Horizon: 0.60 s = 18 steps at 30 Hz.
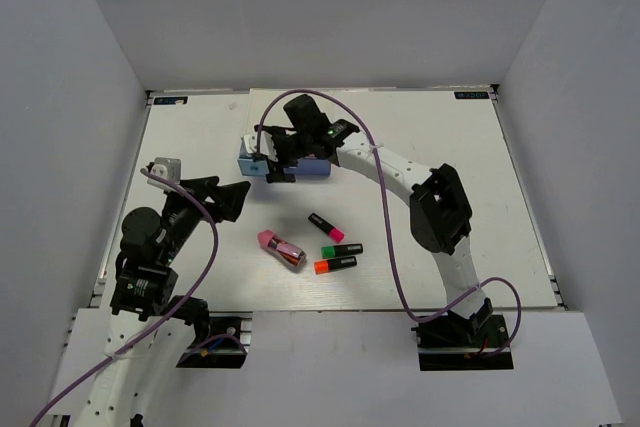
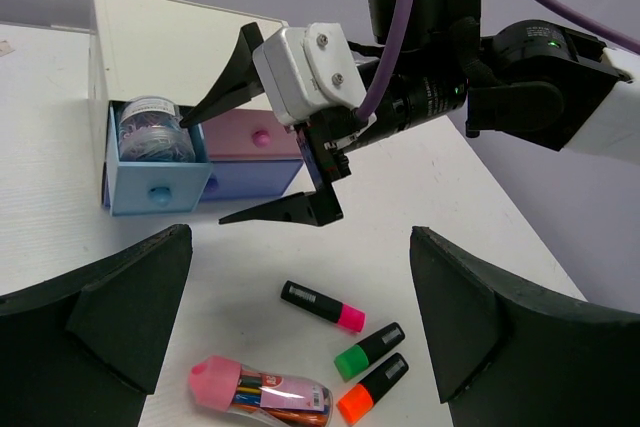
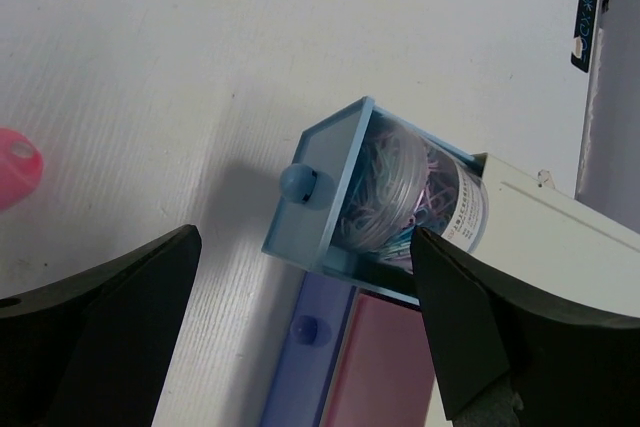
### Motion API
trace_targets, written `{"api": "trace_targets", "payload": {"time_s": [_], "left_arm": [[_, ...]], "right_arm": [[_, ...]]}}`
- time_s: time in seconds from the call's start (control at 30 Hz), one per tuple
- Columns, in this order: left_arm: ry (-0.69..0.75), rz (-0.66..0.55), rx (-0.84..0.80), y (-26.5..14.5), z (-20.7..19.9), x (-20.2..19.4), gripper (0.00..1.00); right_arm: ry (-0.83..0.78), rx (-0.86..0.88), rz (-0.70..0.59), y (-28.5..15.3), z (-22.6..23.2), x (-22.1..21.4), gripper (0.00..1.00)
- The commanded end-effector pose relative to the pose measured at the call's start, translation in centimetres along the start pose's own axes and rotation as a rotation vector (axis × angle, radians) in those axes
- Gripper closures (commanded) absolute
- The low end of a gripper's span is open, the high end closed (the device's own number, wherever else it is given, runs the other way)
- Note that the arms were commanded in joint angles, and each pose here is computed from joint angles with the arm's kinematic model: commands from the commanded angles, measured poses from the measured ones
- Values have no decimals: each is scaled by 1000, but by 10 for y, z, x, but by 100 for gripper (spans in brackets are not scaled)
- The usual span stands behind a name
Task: Sort the stationery into containers
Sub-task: Place the stationery into the container
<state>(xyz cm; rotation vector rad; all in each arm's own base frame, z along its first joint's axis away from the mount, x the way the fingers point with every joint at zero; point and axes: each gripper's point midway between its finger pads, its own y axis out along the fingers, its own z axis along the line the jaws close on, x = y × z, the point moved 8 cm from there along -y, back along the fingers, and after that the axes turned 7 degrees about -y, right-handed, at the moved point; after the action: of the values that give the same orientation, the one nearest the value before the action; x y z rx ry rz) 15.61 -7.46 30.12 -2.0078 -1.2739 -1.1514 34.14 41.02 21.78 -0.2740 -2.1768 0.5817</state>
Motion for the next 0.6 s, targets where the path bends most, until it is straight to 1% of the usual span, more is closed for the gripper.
{"api": "trace_targets", "payload": {"time_s": [0.0,0.33,0.37,0.57], "left_arm": [[8,-4,-4,-1,0,0,0],[8,-4,-4,-1,0,0,0],[8,-4,-4,-1,0,0,0],[8,-4,-4,-1,0,0,0]], "right_arm": [[-14,86,-39,5,12,9,10],[-31,152,-40,-5,29,8,11],[-32,159,-45,-5,30,9,12],[-19,160,-50,-2,30,9,12]]}}
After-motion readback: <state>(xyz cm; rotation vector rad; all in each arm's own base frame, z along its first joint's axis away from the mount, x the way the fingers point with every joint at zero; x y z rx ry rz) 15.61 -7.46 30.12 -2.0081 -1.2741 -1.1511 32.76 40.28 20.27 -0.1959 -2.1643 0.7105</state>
